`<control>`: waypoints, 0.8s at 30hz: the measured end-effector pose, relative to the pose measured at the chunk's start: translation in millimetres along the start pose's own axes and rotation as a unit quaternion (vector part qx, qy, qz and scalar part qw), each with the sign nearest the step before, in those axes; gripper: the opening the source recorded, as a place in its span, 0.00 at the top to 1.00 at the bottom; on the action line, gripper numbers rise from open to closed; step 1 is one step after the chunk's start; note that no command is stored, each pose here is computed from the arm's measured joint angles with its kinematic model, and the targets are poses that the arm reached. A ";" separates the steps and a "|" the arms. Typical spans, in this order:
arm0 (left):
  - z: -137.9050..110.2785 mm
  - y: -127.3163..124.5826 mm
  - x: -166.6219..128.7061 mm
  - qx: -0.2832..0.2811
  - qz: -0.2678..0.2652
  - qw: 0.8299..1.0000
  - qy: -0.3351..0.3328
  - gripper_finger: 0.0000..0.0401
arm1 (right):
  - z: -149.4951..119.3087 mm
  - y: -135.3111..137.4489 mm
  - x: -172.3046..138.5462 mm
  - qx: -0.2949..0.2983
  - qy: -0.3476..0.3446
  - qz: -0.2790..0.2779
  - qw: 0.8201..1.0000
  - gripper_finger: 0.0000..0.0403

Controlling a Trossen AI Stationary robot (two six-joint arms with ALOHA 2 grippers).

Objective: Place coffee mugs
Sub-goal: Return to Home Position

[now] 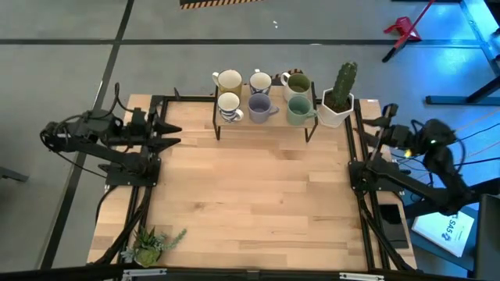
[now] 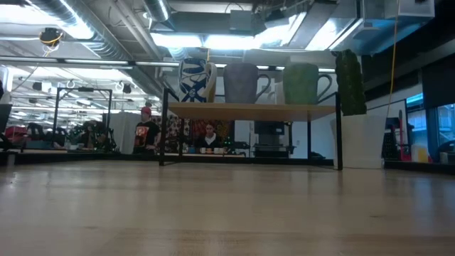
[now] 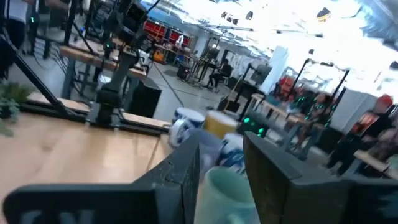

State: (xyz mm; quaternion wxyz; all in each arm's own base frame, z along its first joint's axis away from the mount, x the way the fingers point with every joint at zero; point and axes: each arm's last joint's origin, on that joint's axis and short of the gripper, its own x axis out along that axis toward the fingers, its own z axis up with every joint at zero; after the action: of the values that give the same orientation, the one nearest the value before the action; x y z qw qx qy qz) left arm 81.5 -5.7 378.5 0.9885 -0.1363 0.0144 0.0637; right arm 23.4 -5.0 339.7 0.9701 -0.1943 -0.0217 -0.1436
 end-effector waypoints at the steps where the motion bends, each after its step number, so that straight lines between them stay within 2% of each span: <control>1: -7.5 2.6 -1.2 -0.002 -0.002 1.000 -0.006 0.55 | -8.5 3.0 0.3 0.014 0.000 0.000 1.000 0.73; 6: -48.9 15.1 -1.8 -0.013 -0.004 1.000 -0.028 0.55 | -39.6 14.4 1.2 0.044 -0.024 -0.002 0.999 0.73; 8: -62.0 19.4 -2.9 -0.023 -0.009 0.999 -0.045 0.55 | -49.8 16.7 6.3 0.052 -0.003 0.008 0.999 0.73; 11: -82.2 24.8 -2.0 -0.034 -0.019 0.997 -0.064 0.55 | -53.3 15.7 12.9 0.035 -0.018 0.001 0.999 0.73; 17: -122.6 34.7 4.0 -0.050 -0.023 0.996 -0.073 0.55 | -79.8 23.3 29.2 0.037 -0.061 0.044 0.996 0.73; 20: -136.6 38.0 6.2 -0.059 -0.027 0.995 -0.080 0.55 | -100.9 29.1 37.8 0.067 -0.055 0.064 0.994 0.73; 24: -148.2 41.1 5.7 -0.064 -0.037 0.994 -0.083 0.55 | -120.9 39.2 46.5 0.106 -0.094 0.105 0.984 0.73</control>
State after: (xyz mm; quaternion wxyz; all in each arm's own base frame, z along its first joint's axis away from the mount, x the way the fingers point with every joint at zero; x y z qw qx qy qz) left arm 80.2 -5.9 224.6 0.9772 -0.1940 -0.0768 0.0393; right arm 77.5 -29.2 218.1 0.9886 -0.1043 -0.1073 -0.0187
